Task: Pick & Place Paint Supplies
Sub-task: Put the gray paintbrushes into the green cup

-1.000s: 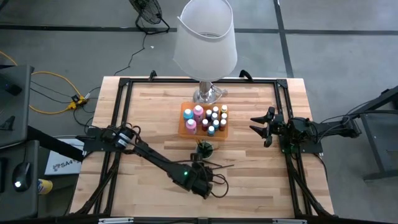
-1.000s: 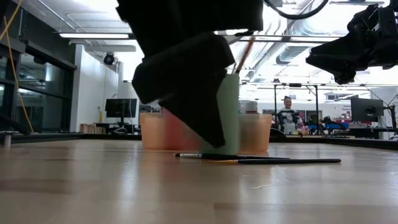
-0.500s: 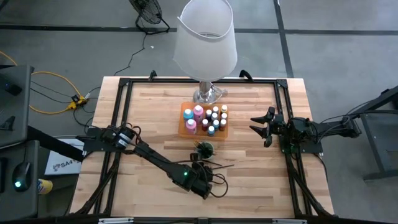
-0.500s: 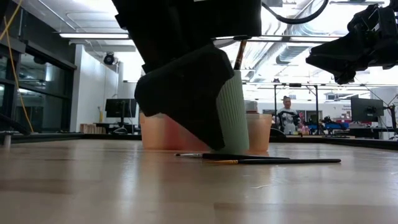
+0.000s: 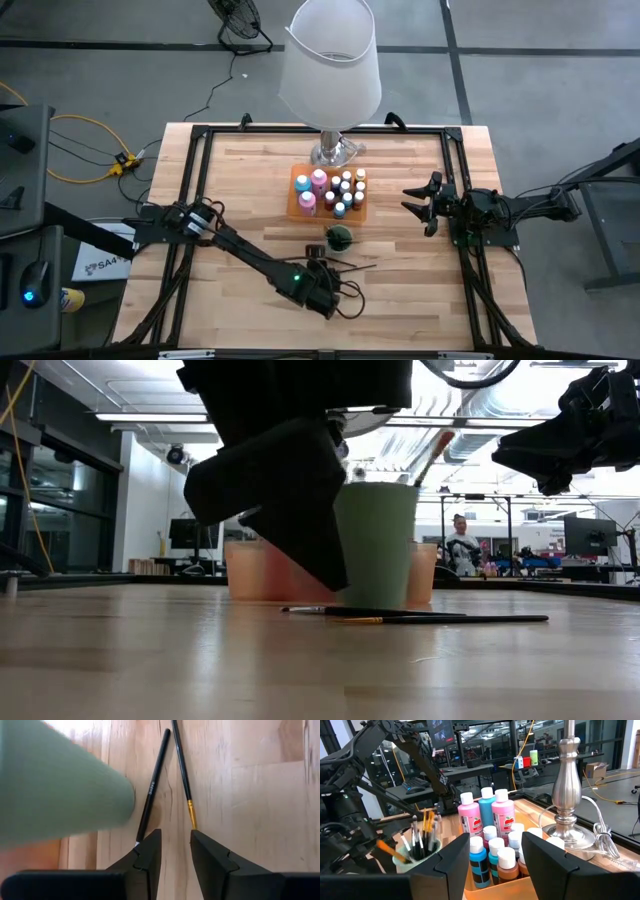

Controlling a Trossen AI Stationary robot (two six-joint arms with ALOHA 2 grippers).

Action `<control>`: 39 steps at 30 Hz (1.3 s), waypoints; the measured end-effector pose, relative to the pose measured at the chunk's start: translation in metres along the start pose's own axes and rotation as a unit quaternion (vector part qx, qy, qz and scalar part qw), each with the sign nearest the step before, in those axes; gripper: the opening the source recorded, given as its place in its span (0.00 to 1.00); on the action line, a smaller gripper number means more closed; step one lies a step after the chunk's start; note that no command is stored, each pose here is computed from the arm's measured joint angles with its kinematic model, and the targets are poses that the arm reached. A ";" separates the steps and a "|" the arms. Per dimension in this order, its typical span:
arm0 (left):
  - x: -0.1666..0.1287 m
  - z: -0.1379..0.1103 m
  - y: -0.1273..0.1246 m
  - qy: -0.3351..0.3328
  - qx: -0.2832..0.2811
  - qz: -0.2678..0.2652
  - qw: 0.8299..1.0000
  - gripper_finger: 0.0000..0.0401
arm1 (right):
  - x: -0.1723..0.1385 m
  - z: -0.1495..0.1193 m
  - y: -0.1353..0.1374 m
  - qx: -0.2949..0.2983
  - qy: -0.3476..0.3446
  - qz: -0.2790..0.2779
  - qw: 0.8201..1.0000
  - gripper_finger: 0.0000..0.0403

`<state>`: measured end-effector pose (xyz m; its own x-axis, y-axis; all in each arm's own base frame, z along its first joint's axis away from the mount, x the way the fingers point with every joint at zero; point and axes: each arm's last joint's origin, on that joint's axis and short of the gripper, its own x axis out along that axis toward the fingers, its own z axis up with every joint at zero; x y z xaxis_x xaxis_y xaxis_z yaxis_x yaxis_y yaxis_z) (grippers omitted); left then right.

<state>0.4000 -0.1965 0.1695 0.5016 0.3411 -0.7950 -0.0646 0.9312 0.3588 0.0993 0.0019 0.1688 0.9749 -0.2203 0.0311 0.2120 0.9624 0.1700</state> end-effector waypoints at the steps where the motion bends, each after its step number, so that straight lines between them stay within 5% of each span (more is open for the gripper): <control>1: 0.000 0.000 0.000 0.000 0.004 0.000 1.000 0.25 | 0.000 0.000 0.000 0.000 0.000 0.000 1.000 0.43; 14: -0.012 0.003 0.008 -0.004 0.015 -0.001 1.000 0.25 | 0.000 0.000 0.000 0.000 0.000 0.000 1.000 0.43; 28: -0.025 0.002 0.012 -0.005 -0.065 0.005 0.998 0.25 | 0.000 0.000 0.000 0.000 0.000 0.000 1.000 0.43; 39: -0.028 -0.027 0.011 -0.032 -0.097 -0.029 0.994 0.25 | 0.000 0.000 0.000 0.000 0.000 0.000 1.000 0.43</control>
<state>0.3624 -0.1925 0.1823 0.5630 0.2826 -0.7766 -0.1961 0.9586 0.2067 0.0993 0.0019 0.1688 0.9750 -0.2202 0.0308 0.2120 0.9624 0.1699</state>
